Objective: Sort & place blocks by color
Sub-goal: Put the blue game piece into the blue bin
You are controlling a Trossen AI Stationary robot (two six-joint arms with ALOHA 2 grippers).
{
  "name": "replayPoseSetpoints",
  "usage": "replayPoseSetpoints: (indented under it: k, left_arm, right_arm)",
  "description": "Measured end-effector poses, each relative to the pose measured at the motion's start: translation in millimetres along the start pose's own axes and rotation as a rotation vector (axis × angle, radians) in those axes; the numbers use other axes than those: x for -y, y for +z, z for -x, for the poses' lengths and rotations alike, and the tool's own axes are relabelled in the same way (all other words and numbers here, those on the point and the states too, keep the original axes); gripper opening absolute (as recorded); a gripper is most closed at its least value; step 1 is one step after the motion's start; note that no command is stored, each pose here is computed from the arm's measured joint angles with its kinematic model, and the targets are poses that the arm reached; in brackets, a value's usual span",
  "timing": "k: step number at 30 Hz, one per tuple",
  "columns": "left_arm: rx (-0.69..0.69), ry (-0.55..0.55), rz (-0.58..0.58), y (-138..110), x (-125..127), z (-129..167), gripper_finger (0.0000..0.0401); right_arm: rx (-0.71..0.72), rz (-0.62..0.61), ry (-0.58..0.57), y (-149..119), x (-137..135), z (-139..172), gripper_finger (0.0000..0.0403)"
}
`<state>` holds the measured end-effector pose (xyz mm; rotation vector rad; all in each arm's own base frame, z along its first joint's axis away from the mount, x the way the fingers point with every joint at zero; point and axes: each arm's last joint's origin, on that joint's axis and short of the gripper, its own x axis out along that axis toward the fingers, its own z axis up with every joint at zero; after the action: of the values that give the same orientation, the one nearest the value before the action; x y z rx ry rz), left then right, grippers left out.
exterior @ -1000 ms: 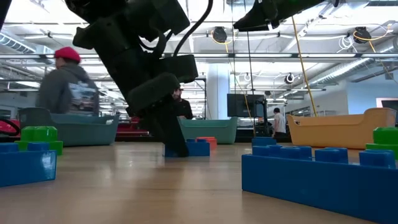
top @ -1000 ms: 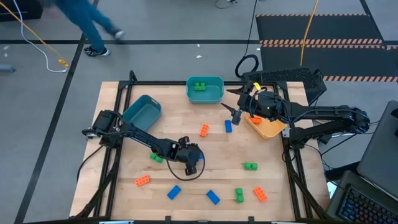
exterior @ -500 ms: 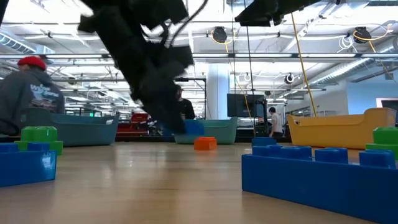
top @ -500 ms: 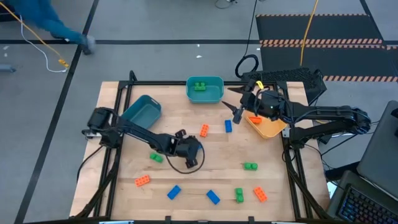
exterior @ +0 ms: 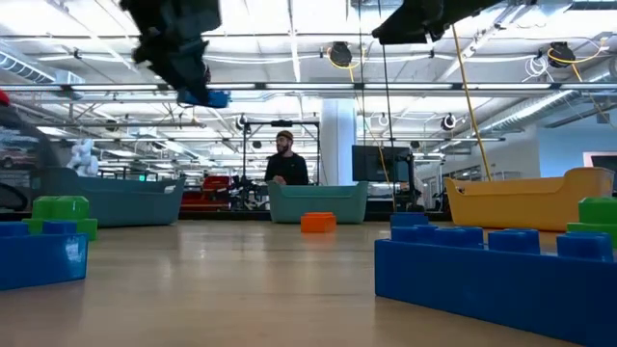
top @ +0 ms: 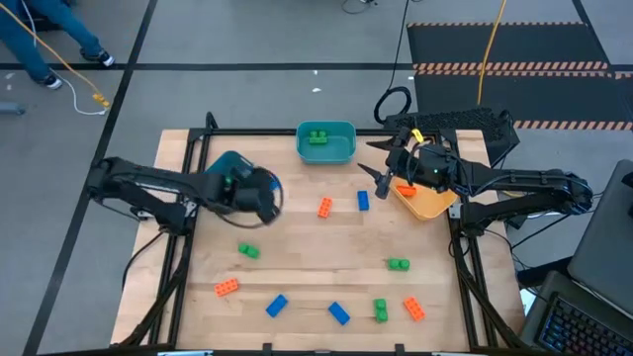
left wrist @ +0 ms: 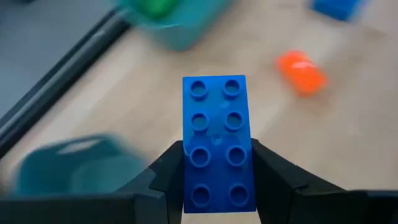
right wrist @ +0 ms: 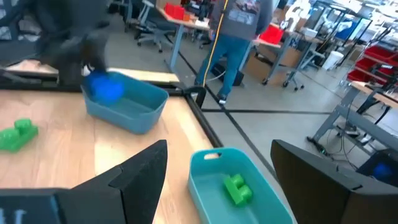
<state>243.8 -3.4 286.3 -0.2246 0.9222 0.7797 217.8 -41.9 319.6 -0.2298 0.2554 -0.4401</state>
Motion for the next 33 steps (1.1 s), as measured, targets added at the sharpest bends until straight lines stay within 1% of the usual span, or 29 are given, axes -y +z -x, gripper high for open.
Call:
replayPoseSetpoints:
  k: [3,5,7,12,18,22,25,27,30,33]
  left_arm:
    - [-0.049,0.130,0.065,-5,-24,5,0.0138]
    - [-0.078,0.191,0.096,-7,-35,6,0.0138]
    - [-0.114,0.236,0.104,-9,-42,4,0.0138]
    - [-0.180,0.317,0.113,-15,-55,-10,0.0138]
    - [-0.264,0.426,0.184,-32,-73,-37,0.0138]
    - [-0.311,0.460,0.190,-47,-78,-52,0.0138]
    - [-0.331,0.472,0.204,-54,-81,-58,0.0138]
    - [-0.341,0.486,0.221,-56,-84,-60,0.0152]
    - [-0.350,0.497,0.251,-56,-88,-63,0.0192]
    - [-0.361,0.474,0.291,-54,-90,-66,0.0226]
  right_arm:
    - [0.003,0.000,0.000,0,0,0,0.0279]
    - [0.003,0.001,0.000,0,0,0,0.0279]
    - [0.010,0.002,-0.002,1,0,0,0.0279]
    - [0.027,0.006,-0.006,3,1,0,0.0279]
    - [0.039,0.018,-0.009,4,1,0,0.0279]
    - [0.064,0.009,-0.015,7,2,1,0.0279]
    - [0.074,0.013,-0.018,7,2,0,0.0279]
    - [0.089,0.021,-0.023,9,2,0,0.0279]
    - [0.096,0.032,-0.024,10,2,0,0.0279]
    - [0.088,0.053,-0.027,9,2,-2,0.0279]
